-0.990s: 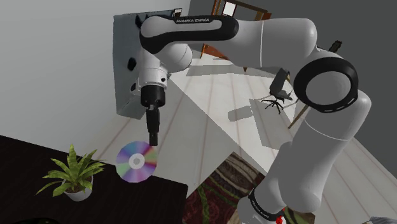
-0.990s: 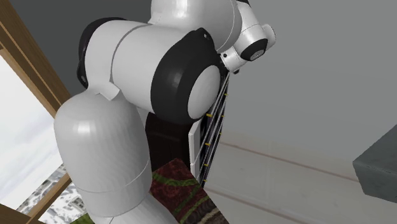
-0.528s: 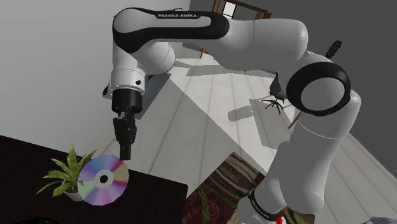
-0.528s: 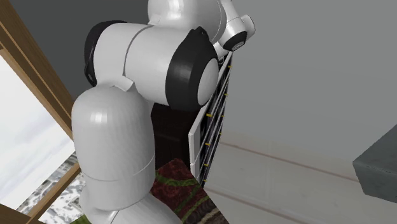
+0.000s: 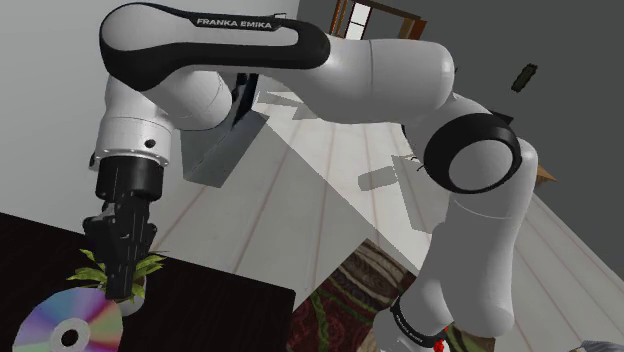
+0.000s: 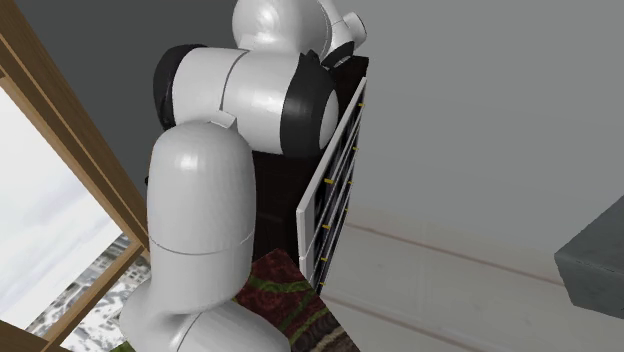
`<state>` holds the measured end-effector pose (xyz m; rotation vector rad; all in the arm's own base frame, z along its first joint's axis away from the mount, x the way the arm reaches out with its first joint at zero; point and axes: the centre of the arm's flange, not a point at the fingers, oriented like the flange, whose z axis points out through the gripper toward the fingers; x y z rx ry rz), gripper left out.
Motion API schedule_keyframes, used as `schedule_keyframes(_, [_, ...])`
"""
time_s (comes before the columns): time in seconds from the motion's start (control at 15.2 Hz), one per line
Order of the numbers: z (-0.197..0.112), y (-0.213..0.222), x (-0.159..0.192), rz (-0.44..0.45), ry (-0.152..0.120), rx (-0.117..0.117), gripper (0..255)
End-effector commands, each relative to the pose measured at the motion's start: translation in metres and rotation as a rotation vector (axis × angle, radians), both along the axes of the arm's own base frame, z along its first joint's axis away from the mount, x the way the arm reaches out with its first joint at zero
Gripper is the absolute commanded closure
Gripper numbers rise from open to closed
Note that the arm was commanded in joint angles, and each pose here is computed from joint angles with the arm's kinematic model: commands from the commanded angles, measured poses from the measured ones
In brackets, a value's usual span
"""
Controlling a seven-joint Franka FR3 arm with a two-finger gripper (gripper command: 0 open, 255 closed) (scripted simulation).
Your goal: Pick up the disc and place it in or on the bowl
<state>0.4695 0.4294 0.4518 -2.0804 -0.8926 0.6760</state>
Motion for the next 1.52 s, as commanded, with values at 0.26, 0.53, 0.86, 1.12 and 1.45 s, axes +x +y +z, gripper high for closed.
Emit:
schedule_keyframes(0.26, [-0.01, 0.058, -0.004, -0.001, 0.001, 0.0, 255])
schedule_keyframes(0.53, [-0.031, 0.058, -0.004, -0.001, 0.001, 0.0, 255])
schedule_keyframes(0.86, [-0.058, 0.058, -0.004, -0.001, 0.001, 0.0, 255])
schedule_keyframes(1.12, [-0.081, 0.058, -0.004, -0.001, 0.001, 0.0, 255])
schedule_keyframes(1.45, [-0.081, 0.058, -0.004, -0.001, 0.001, 0.0, 255])
